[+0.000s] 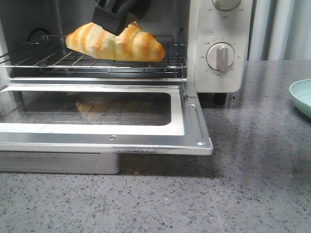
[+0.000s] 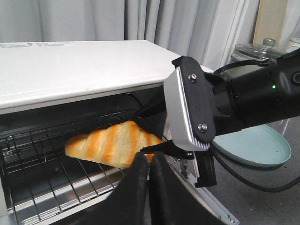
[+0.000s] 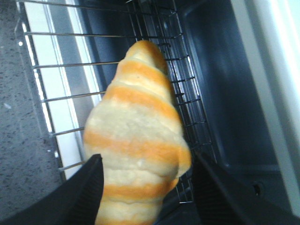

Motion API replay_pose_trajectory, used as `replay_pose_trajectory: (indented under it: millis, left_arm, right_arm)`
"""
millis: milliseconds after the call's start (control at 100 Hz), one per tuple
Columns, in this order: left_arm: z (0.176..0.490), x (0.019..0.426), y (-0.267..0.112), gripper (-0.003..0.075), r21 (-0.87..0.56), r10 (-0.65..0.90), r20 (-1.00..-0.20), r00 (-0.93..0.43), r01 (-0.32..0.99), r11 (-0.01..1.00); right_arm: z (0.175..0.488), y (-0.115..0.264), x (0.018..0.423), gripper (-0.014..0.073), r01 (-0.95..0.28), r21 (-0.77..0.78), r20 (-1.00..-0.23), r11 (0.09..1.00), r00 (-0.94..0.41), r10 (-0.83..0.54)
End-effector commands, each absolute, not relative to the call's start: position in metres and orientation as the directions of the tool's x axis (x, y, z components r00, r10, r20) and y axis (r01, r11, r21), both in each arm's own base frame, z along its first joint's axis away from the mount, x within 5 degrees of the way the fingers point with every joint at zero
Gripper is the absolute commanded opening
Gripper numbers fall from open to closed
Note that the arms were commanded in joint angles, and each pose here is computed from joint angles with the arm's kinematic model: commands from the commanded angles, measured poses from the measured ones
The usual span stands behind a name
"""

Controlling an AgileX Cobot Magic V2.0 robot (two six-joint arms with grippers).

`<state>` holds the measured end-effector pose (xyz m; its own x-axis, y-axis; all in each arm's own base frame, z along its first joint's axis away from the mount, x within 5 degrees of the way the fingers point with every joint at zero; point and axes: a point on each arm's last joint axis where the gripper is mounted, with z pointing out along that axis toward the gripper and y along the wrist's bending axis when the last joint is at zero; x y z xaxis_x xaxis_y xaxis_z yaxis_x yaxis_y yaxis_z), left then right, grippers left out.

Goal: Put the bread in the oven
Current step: 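Carry the croissant into the oven and lower it onto the rack, then open the right gripper and withdraw it from the oven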

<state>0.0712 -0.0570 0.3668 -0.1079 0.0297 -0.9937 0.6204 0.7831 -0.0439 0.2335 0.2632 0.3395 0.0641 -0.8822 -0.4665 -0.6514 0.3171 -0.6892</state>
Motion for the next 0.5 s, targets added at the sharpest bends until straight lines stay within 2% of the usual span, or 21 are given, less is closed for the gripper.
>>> replay_pose_trajectory:
  millis: [0, 170, 350, 450, 490]
  left_arm:
    - [0.381, 0.069, -0.057, -0.0022, -0.054, -0.029, -0.998, -0.049, 0.638, 0.768]
    - [0.38, 0.069, -0.057, -0.0022, -0.049, -0.023, -0.999, -0.049, 0.637, 0.769]
    - [0.374, 0.07, -0.061, -0.0022, -0.046, -0.032, -0.999, -0.034, 0.651, 0.757]
    - [0.369, 0.071, -0.064, -0.0022, -0.045, -0.052, -0.999, -0.009, 0.671, 0.74]
    - [0.367, 0.071, -0.066, -0.0022, -0.05, -0.063, -0.998, -0.006, 0.677, 0.735]
  right_arm:
    - [0.369, 0.264, 0.221, 0.0379, -0.608, -0.722, -0.507, 0.33, 0.141, -0.85]
    - [0.376, 0.269, 0.192, 0.0379, -0.628, -0.719, -0.491, 0.297, 0.158, -0.857]
    - [0.386, 0.262, 0.172, 0.0375, -0.639, -0.695, -0.511, 0.329, 0.117, -0.852]
    - [0.392, 0.252, 0.164, 0.026, -0.642, -0.686, -0.501, 0.343, 0.075, -0.862]
    - [0.394, 0.246, 0.162, 0.0148, -0.645, -0.678, -0.493, 0.353, 0.043, -0.869]
